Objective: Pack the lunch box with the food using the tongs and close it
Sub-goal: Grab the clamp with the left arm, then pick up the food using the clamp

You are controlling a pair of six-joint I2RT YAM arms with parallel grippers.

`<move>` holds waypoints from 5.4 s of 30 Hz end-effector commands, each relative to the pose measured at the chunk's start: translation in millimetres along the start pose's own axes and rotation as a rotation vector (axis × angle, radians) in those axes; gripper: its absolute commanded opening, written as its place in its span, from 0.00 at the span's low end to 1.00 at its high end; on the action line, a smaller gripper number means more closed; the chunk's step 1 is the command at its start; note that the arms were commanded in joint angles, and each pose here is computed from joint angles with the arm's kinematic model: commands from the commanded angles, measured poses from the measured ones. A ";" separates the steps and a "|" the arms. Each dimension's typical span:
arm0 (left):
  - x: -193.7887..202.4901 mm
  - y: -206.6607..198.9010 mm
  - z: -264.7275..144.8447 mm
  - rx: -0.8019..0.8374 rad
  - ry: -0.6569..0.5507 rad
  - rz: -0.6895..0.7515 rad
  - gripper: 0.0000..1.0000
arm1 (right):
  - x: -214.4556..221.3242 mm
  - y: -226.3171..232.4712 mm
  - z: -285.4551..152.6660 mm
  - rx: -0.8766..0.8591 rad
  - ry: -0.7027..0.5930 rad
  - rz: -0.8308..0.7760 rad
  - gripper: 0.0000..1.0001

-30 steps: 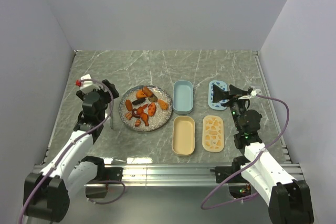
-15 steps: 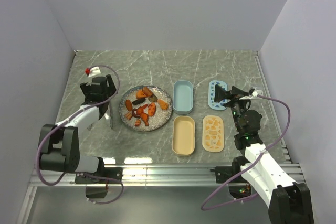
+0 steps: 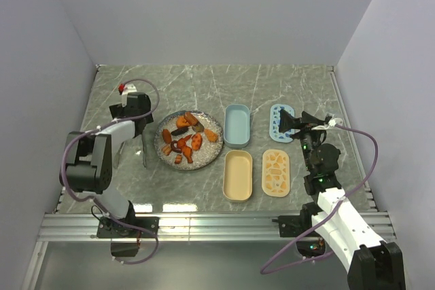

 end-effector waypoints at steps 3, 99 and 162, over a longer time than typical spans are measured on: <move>2.1 -9.4 18.9 -0.018 0.076 0.034 0.99 | -18.2 7.9 4.5 -0.015 -0.064 0.011 0.99; -56.1 -60.4 -287.3 0.911 -1.020 0.115 0.47 | -5.4 11.1 -11.2 -0.085 -0.061 0.035 0.96; -64.7 -64.8 -205.3 1.040 -0.935 0.093 0.00 | -3.0 11.4 -8.9 -0.083 -0.062 0.028 0.96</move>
Point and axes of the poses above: each gripper's point midway between its finger pads, its own z axis out along the fingers, its own y axis along the line the jaws close on, x = y × z, the point moved 8 cm from there along -z, back along the fingers, and after that the axes turned 2 degrees about -z, right-handed, at the moved point
